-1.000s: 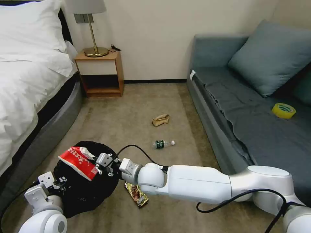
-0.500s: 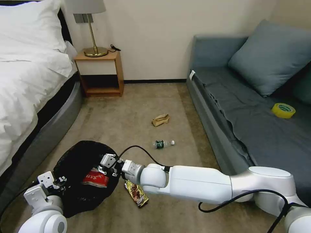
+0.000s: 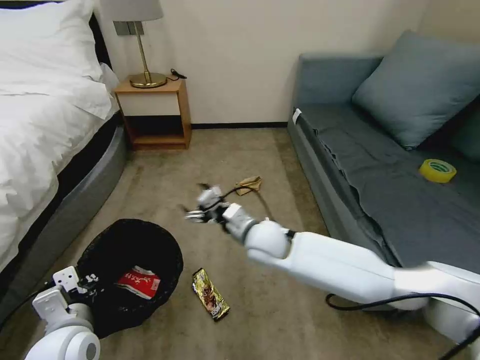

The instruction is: Pick up the trash bin, then pick up the garbage on the floor and place it into the trash bin.

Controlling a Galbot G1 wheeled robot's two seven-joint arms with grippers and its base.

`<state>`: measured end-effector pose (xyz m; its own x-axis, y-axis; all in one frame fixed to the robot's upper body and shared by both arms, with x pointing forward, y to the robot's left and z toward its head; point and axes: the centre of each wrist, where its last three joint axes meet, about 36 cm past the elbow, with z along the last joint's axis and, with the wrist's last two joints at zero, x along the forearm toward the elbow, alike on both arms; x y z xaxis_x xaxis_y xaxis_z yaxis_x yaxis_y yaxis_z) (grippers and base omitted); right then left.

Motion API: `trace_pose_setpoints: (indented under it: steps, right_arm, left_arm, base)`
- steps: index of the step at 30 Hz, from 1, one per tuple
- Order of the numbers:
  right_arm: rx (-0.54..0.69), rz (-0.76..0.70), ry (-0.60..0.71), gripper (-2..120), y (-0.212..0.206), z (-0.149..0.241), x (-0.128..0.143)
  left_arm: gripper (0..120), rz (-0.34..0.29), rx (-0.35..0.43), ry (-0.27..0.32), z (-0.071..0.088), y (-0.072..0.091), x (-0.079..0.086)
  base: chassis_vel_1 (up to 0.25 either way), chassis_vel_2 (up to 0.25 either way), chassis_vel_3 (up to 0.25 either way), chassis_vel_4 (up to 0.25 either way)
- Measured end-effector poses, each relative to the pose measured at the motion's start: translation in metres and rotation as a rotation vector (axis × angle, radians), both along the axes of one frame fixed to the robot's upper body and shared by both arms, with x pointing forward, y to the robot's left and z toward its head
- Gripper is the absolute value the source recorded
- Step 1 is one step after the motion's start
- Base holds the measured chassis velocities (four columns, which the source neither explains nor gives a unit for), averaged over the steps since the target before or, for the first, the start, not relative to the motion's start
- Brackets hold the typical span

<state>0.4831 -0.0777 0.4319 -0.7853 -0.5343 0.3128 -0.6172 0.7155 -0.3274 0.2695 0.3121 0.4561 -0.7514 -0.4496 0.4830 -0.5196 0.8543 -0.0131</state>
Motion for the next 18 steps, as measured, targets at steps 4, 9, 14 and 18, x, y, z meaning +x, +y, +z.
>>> trace_pose_setpoints:
  steps: [4, 9, 14, 18]
  right_arm:
    - [-0.082, -0.081, 0.220, 100, -0.002, -0.039, -0.028]
    - [-0.139, -0.091, 0.363, 100, 0.001, -0.070, -0.046]
    - [-0.195, -0.071, 0.453, 100, 0.006, -0.099, -0.063]
    - [-0.237, -0.044, 0.486, 100, 0.012, -0.119, -0.075]
  left_arm:
    - [2, 0.003, -0.001, 0.003, -0.002, 0.001, 0.000]
    - [2, 0.006, -0.001, 0.004, -0.003, 0.002, 0.000]
    - [2, 0.006, 0.000, 0.004, -0.003, 0.003, 0.000]
    - [2, 0.006, -0.002, 0.003, -0.003, 0.003, 0.000]
  base:
    - [0.000, 0.000, 0.000, 0.000]
    - [0.000, 0.000, 0.000, 0.000]
    - [0.000, 0.000, 0.000, 0.000]
    - [0.000, 0.000, 0.000, 0.000]
